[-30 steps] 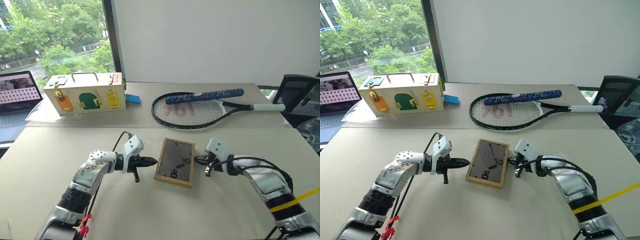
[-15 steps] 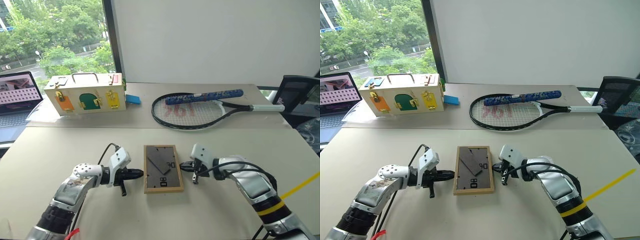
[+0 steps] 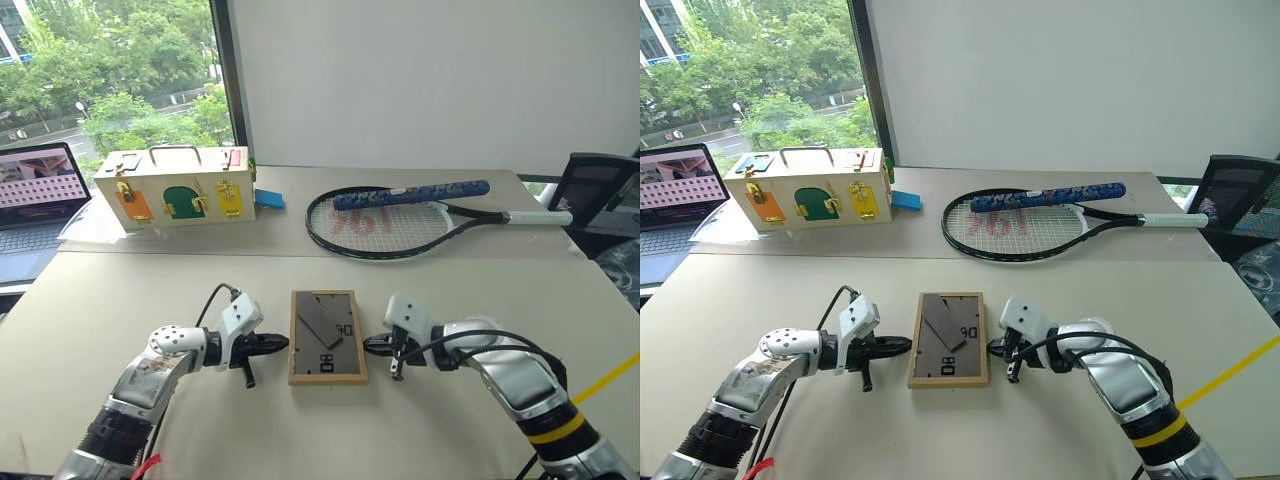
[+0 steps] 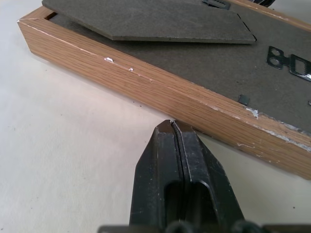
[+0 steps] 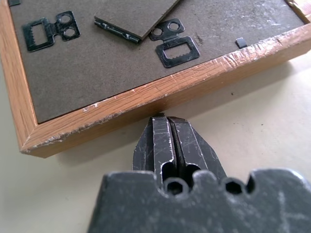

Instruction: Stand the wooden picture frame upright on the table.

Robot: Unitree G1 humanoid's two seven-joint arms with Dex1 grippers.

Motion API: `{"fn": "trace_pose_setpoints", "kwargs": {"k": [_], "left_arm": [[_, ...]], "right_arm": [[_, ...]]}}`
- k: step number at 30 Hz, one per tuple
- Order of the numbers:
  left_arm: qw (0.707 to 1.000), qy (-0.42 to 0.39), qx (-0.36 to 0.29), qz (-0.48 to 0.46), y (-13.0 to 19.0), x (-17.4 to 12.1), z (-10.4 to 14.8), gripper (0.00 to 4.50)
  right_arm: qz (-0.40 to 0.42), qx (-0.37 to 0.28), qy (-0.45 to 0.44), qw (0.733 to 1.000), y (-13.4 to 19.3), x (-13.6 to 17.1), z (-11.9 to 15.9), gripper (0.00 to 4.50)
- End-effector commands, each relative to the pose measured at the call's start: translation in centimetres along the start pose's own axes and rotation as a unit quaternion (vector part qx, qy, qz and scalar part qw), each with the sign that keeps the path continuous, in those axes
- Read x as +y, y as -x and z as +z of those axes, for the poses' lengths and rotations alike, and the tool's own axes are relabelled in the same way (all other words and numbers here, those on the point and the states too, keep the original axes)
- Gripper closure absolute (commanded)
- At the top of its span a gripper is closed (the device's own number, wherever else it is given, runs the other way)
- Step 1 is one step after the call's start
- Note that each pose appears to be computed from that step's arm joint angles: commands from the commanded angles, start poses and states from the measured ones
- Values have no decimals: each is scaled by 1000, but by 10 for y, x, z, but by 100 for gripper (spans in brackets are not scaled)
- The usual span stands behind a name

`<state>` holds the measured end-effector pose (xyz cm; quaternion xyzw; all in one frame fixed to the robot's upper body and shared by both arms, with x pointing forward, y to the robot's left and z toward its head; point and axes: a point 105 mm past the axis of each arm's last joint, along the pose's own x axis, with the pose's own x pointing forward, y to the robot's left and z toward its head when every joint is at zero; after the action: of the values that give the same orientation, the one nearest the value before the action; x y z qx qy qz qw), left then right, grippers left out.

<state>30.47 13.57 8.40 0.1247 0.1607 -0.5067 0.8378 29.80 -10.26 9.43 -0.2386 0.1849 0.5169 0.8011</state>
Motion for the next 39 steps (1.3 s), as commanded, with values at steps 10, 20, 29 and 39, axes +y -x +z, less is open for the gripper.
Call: {"fn": "trace_pose_setpoints", "kwargs": {"k": [10,20,29,39], "left_arm": [[994,106,3,18,22,0,-10,444],[957,280,-2,77,77,18,15,394],[909,416,-19,-26,75,-1,36,105],[897,432,72,-63,44,-36,8,4]], "right_arm": [[-36,22,-15,999,25,-22,-16,450],[-1,-72,-20,997,64,-27,17,450],[21,-75,-5,997,59,-18,22,450],[32,-51,-6,998,50,-10,7,450]]}}
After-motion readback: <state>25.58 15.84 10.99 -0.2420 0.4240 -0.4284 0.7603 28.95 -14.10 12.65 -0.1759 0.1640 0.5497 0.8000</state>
